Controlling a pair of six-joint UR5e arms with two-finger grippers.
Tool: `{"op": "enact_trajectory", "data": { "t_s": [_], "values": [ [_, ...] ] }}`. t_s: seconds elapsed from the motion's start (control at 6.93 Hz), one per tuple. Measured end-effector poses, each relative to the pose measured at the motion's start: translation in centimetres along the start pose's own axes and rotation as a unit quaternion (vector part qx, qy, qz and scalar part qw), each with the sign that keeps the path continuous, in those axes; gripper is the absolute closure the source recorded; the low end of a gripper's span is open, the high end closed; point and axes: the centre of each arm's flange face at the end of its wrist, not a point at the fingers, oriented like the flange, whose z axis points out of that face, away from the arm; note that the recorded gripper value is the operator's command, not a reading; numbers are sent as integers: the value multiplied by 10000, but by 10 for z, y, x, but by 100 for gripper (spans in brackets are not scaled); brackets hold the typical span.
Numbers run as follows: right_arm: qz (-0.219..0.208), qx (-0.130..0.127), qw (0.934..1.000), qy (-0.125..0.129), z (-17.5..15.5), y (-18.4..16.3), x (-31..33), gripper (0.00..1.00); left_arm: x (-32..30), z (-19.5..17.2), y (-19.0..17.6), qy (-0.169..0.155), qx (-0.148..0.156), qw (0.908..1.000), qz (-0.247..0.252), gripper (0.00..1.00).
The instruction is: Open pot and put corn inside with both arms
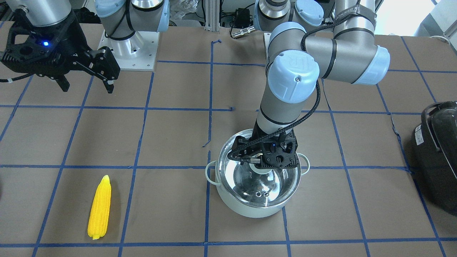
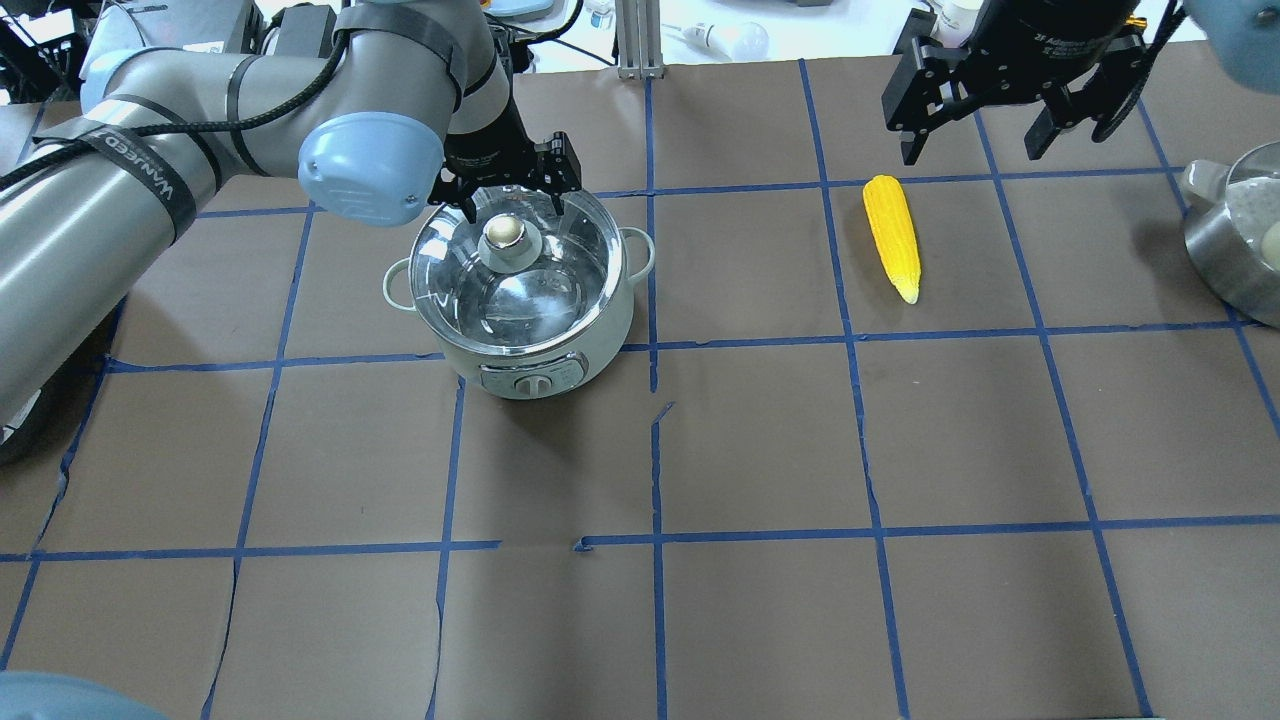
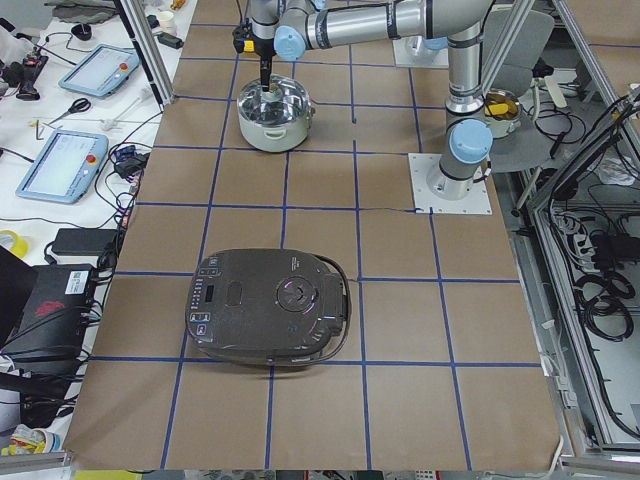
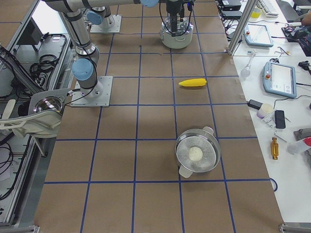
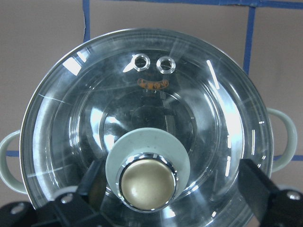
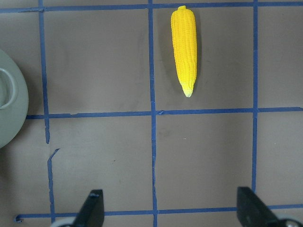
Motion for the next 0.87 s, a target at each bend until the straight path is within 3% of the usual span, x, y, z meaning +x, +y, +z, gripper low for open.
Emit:
{"op": "enact_trajectory", "data": {
  "t_s": [0.29,0.58,0.87],
  "values": [
    [-2,-3,10000,-1,0,0,0,0,-5,6,1,-102,-46,9998,155,1],
    [-4,-8,10000,-1,0,0,0,0,-7,9,2,-126,-80,9998,142,21],
    [-7,-9,10000,-1,0,0,0,0,-7,14,4,-138,-133,9997,132,26]
  ]
}}
